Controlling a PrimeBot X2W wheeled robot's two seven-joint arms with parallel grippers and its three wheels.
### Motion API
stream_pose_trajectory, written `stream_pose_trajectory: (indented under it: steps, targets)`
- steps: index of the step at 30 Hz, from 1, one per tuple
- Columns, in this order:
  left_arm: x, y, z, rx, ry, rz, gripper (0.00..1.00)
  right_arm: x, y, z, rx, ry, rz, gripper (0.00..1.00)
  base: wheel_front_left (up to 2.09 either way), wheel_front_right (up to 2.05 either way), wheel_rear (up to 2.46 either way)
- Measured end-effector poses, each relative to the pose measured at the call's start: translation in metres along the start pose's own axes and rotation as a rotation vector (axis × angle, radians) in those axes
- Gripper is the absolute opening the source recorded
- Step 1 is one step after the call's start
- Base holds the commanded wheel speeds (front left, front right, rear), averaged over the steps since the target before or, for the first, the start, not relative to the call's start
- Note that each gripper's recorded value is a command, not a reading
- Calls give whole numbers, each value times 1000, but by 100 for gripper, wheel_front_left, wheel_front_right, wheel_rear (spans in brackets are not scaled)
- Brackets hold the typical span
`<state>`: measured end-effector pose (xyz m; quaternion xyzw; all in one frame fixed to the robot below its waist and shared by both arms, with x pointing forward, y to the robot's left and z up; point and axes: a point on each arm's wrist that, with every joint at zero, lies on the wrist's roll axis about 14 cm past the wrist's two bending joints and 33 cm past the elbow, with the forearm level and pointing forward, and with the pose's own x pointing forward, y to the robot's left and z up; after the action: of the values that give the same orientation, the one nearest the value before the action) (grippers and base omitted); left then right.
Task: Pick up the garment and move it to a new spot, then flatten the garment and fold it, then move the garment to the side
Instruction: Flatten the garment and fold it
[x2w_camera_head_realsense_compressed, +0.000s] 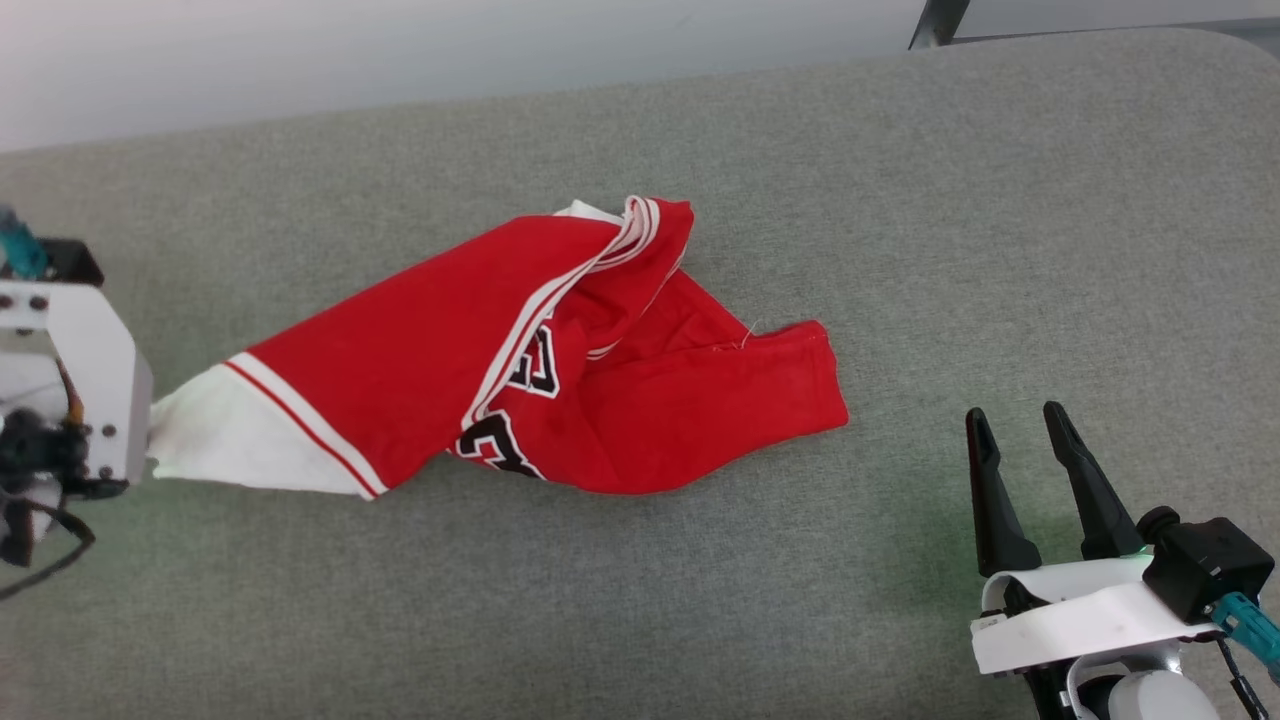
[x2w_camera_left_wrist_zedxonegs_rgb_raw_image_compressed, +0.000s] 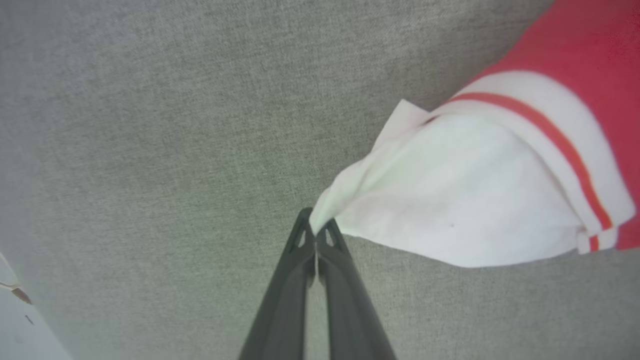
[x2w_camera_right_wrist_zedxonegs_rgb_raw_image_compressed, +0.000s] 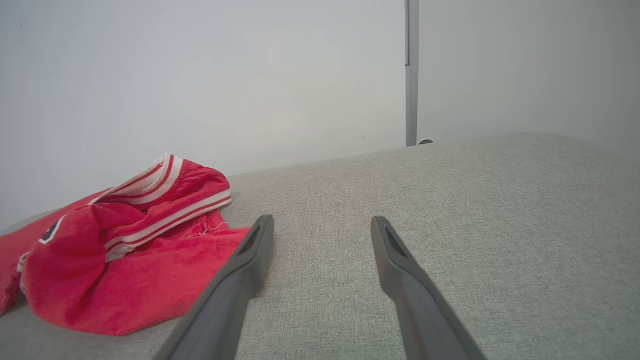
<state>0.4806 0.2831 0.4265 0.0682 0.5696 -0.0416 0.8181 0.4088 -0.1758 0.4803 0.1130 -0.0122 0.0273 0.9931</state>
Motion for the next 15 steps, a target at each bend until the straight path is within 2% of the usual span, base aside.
stream_pose_trajectory:
  steps: [8, 11, 12, 15]
  targets:
    - [19, -3, -10, -54, 1, -5, 0, 0, -3, 1, -11, -3, -8, 100, 0, 0, 0]
    - [20, -5, -9, -64, -15, -10, 42, 0, -3, 2, -16, -5, -6, 100, 0, 0, 0]
    - [19, -5, -8, -61, -29, -11, 100, 0, -2, 3, -16, -6, -5, 100, 0, 0, 0]
    - [15, -6, -1, -59, -81, -18, 100, -1, -1, 4, -15, -10, 0, 100, 0, 0, 0]
